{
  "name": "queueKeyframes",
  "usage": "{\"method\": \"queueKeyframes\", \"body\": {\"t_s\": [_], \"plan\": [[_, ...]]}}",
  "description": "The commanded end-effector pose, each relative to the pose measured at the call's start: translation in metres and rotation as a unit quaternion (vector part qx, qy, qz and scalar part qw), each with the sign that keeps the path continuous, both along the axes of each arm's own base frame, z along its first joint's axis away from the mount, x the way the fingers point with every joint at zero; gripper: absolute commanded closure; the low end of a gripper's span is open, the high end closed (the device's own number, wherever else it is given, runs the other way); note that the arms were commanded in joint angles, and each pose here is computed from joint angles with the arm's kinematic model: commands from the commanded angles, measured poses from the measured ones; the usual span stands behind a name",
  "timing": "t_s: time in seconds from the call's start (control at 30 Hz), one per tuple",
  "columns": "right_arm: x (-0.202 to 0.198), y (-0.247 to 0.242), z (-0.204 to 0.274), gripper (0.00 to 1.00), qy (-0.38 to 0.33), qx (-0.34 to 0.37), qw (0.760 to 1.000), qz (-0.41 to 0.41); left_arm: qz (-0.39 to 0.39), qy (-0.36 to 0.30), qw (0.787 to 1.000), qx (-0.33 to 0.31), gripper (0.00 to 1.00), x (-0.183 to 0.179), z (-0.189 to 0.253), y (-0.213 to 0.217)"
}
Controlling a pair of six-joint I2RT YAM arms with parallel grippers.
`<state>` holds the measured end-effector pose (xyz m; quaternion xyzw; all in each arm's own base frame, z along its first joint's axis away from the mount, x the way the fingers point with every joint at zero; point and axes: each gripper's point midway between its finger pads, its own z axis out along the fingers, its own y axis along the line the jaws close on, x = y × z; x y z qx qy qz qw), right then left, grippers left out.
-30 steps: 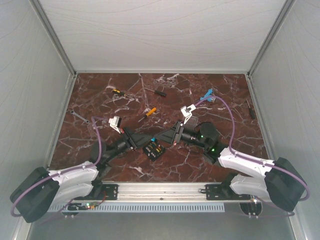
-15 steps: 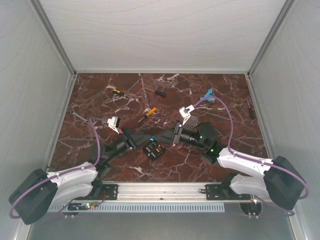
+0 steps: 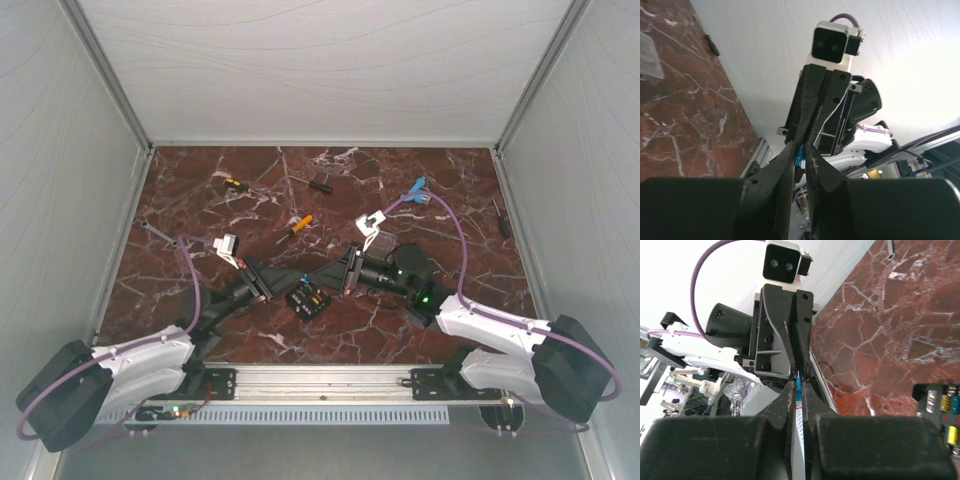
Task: Snap on the fuse box
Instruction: Pick up the fuse from the center of the board.
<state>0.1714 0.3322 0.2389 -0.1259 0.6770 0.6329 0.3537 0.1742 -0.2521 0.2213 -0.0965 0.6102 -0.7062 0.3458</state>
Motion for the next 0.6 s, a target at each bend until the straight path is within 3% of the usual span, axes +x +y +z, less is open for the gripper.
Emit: {"method": "queueKeyframes", "body": {"t_s": [0.0, 0.27, 0.57], "plan": [[0.009, -0.01, 0.004, 1.0, -0.028, -0.047, 0.998, -0.015, 0.021, -0.016, 0.999, 0.042, 0.84, 0.005, -0.008, 0.002], [0.025, -0.03, -0.042, 1.0, -0.033, -0.241, 0.97, -0.028, 0.053, 0.043, 0.978, 0.199, 0.74, 0.014, -0.086, 0.025], [0.036, -0.048, -0.084, 1.0, -0.033, -0.413, 0.91, -0.017, 0.051, 0.062, 0.941, 0.327, 0.58, 0.027, -0.128, 0.052]]}}
